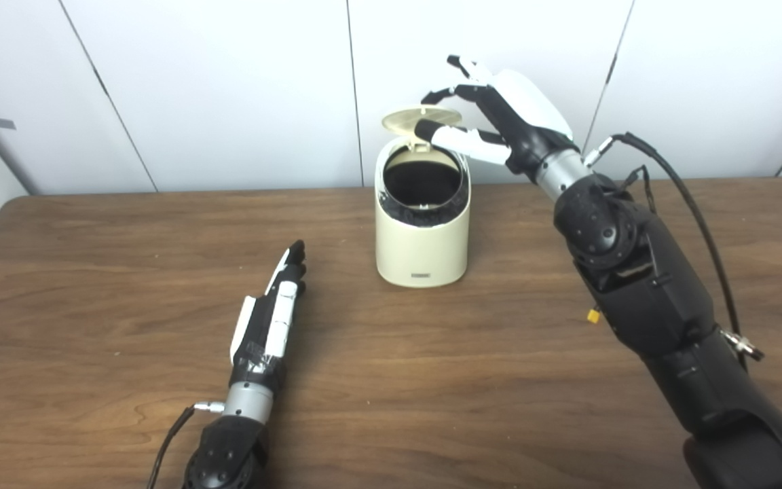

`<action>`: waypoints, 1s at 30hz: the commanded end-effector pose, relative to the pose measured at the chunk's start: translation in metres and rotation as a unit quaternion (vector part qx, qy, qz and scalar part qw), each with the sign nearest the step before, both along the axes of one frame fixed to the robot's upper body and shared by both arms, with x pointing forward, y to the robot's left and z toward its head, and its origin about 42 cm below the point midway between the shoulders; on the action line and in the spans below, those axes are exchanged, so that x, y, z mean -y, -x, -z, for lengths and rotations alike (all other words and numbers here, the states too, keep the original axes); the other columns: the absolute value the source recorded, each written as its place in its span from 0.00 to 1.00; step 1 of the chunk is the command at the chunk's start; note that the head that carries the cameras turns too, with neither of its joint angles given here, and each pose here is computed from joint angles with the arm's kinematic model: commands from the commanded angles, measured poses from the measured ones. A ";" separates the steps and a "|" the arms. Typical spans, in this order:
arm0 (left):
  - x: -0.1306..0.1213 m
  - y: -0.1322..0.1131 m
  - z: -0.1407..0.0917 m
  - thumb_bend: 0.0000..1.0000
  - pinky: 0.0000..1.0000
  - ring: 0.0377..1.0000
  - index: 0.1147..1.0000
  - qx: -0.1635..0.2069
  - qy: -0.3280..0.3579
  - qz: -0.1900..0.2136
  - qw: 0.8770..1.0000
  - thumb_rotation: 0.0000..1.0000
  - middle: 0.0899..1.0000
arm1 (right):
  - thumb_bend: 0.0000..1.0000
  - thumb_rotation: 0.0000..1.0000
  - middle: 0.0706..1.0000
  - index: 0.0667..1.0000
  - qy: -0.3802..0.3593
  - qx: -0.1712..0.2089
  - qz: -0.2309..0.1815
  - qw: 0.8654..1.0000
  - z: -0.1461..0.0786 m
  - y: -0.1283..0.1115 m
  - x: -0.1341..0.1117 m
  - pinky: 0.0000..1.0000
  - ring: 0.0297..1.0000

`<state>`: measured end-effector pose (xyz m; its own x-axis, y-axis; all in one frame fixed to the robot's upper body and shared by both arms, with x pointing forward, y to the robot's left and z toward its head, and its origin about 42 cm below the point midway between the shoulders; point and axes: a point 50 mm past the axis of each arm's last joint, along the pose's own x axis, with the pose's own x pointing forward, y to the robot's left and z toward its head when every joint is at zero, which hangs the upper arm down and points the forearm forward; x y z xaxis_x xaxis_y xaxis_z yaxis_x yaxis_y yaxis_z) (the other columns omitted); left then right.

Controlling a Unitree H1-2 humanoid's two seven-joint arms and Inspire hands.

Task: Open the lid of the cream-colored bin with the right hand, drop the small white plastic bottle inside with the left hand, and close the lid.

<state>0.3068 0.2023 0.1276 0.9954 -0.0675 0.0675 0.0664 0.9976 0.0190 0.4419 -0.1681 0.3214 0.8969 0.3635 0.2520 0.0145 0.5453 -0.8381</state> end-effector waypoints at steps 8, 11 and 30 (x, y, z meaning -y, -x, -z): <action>0.004 -0.006 -0.006 0.69 1.00 1.00 1.00 0.009 -0.009 -0.007 1.000 1.00 1.00 | 0.65 1.00 0.98 0.63 0.025 0.053 -0.017 0.998 -0.019 0.014 0.003 1.00 1.00; 0.004 -0.006 -0.009 0.69 1.00 1.00 1.00 0.015 -0.001 -0.011 1.000 1.00 1.00 | 0.66 1.00 0.99 0.62 0.033 0.050 -0.020 0.998 -0.016 0.018 0.004 1.00 1.00; 0.002 -0.007 -0.013 0.72 1.00 1.00 1.00 0.018 -0.006 -0.018 1.000 1.00 1.00 | 0.63 0.99 0.97 0.62 0.066 0.002 -0.037 0.997 0.018 0.039 -0.007 1.00 1.00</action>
<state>0.3077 0.2005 0.1288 0.9974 -0.0362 0.0620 0.0347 0.9991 0.0257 0.4045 -0.1674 0.2843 0.8909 0.4313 0.1422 -0.0648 0.4306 -0.9002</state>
